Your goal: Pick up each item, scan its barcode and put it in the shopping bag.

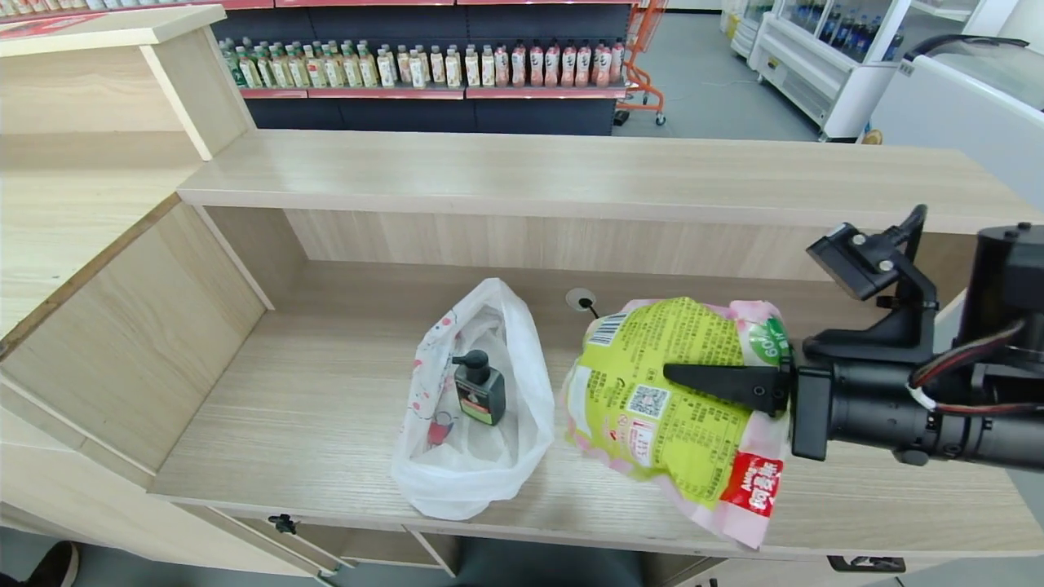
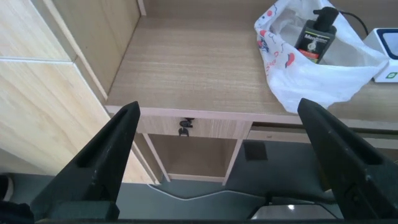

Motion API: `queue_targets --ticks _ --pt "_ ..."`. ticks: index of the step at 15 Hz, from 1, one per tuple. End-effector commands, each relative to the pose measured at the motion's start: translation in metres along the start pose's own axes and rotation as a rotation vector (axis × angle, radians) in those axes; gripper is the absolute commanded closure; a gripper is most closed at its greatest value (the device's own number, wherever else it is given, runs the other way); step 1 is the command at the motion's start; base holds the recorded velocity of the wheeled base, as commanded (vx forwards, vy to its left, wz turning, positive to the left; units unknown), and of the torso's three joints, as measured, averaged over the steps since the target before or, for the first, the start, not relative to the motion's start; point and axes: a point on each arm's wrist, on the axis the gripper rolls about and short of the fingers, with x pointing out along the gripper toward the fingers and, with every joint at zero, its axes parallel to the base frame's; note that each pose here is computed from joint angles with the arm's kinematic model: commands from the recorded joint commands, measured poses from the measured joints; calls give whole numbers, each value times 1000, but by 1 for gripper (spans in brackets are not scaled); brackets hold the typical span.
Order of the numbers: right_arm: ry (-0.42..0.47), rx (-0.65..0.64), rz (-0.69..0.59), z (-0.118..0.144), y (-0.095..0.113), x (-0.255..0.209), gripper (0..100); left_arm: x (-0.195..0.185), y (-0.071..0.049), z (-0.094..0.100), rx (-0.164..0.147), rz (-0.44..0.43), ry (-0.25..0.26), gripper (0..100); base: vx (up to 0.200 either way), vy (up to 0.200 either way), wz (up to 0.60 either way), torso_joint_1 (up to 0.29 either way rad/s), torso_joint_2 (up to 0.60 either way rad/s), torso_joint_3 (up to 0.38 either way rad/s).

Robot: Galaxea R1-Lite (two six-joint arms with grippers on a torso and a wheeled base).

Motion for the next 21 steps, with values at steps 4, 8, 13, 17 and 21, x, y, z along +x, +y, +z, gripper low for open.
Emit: queue_targets --ticks 4,8,13,17,21 --pt "87 92 -78 -18 -39 40 100 0 0 0 -1 0 0 0 0 0 0 0 0 0" --pt "62 226 -90 -22 -47 55 100 0 0 0 -1 0 0 0 0 0 0 0 0 0" --pt "100 253 -74 -41 -58 79 100 0 0 0 -1 0 0 0 0 0 0 0 0 0" --pt "78 238 -17 -55 -62 102 100 0 0 0 1 2 0 0 0 0 0 0 0 0" --pt "106 247 9 -67 -60 115 100 0 0 0 3 2 0 0 0 0 0 0 0 0"
